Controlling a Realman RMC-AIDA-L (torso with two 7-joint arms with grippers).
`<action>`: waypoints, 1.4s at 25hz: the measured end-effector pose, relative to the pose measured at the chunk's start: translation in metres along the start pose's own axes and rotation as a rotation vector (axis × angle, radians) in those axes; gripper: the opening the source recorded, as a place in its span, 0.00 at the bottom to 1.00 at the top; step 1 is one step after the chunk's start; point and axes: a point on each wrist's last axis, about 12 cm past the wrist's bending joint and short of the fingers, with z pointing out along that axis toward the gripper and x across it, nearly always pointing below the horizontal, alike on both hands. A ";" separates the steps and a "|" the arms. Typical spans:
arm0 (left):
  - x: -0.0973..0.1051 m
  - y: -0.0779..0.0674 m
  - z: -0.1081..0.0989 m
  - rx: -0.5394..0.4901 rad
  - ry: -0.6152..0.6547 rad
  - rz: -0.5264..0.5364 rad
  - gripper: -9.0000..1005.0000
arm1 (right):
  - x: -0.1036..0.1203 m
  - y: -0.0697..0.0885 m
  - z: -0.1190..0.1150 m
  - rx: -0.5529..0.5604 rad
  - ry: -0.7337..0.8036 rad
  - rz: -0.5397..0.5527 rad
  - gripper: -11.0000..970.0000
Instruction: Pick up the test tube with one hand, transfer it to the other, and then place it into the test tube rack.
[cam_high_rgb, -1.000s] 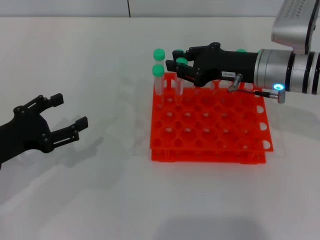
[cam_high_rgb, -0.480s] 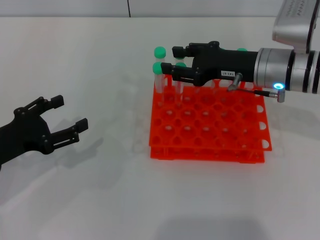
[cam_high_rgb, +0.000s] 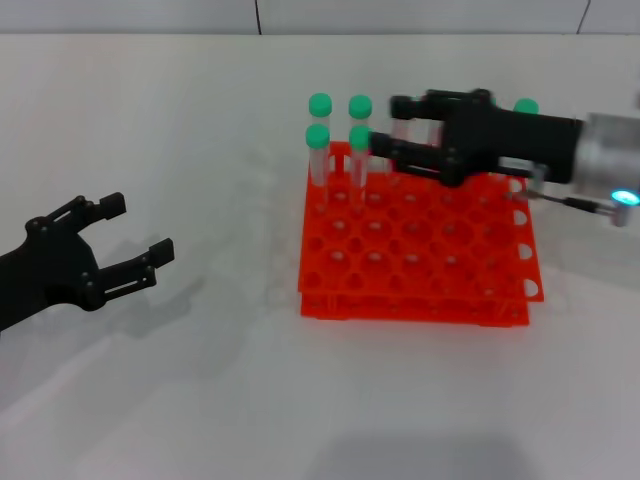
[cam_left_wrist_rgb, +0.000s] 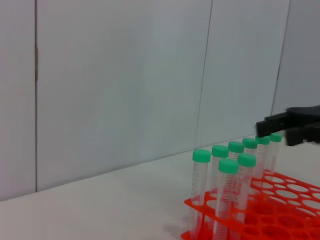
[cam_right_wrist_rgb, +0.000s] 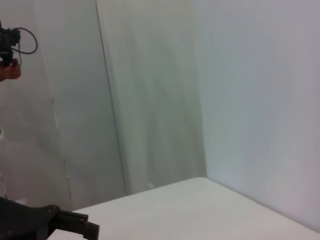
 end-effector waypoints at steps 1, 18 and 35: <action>0.000 0.000 0.000 0.000 0.001 -0.002 0.89 | 0.001 0.000 -0.006 -0.001 0.002 -0.006 0.62; -0.045 0.029 0.006 0.241 0.157 -0.003 0.89 | 0.021 -0.011 -0.098 -0.150 0.200 -0.023 0.88; -0.076 0.032 0.028 0.443 0.283 0.076 0.89 | 0.036 -0.005 -0.101 -0.183 0.277 -0.012 0.91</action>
